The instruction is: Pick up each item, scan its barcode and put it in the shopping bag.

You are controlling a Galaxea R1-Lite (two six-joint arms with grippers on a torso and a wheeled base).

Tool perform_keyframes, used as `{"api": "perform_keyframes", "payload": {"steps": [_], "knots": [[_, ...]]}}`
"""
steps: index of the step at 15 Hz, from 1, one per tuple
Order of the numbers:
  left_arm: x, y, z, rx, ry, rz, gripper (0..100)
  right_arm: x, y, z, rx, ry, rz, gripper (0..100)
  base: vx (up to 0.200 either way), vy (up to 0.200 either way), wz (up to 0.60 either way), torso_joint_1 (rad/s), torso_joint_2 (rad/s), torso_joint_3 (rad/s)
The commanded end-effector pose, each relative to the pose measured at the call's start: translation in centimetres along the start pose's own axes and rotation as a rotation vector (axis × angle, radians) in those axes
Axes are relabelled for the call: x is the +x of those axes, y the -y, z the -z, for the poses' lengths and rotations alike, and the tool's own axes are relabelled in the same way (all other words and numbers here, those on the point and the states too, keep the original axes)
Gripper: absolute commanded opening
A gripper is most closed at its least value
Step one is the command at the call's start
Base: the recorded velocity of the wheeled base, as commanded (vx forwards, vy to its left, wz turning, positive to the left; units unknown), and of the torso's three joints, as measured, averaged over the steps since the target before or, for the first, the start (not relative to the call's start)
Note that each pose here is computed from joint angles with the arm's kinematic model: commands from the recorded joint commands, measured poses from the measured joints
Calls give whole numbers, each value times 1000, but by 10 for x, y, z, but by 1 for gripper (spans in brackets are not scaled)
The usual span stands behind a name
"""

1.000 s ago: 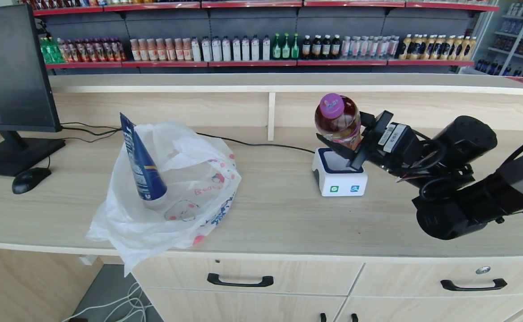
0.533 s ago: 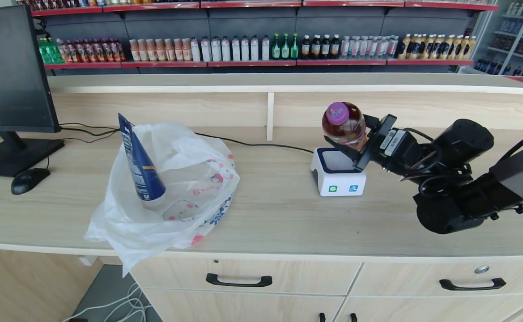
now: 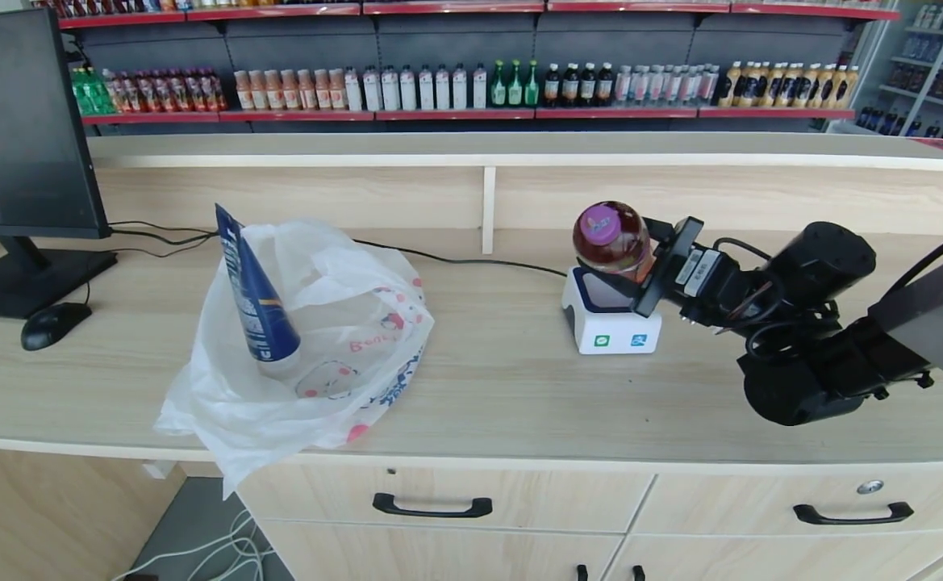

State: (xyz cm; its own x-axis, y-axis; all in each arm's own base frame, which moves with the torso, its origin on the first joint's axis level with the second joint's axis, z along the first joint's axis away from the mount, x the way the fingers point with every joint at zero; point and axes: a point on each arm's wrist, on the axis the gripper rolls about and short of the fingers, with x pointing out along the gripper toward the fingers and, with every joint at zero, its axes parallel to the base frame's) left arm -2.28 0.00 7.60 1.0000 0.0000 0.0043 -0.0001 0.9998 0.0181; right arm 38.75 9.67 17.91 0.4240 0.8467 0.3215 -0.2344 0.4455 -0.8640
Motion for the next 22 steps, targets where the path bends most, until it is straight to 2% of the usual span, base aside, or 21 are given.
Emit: {"api": "perform_keyframes", "payload": {"steps": [1,5,8,11,13,16,17,22], "knots": [[0,0,0,0,0,0,100,0,-4,2,5,-3,-6,0,0,0,0,0,0,0],[0,0,0,2,3,-2,100,0,-3,2,1,1,-9,0,0,0,0,0,0,0],[0,0,0,20,3,-2,100,0,0,-1,-5,4,-4,0,0,0,0,0,0,0],[0,0,0,14,3,-2,100,-3,23,-29,20,19,40,0,0,0,0,0,0,0],[0,0,0,3,2,-2,100,-13,26,-48,72,3,50,0,0,0,0,0,0,0],[0,0,0,-9,0,-2,100,-23,35,-71,156,-52,139,0,0,0,0,0,0,0],[0,0,0,-9,0,-2,100,-25,42,-83,209,-78,221,0,0,0,0,0,0,0],[0,0,0,-9,0,-2,100,-42,35,-97,409,-206,400,0,0,0,0,0,0,0]]}}
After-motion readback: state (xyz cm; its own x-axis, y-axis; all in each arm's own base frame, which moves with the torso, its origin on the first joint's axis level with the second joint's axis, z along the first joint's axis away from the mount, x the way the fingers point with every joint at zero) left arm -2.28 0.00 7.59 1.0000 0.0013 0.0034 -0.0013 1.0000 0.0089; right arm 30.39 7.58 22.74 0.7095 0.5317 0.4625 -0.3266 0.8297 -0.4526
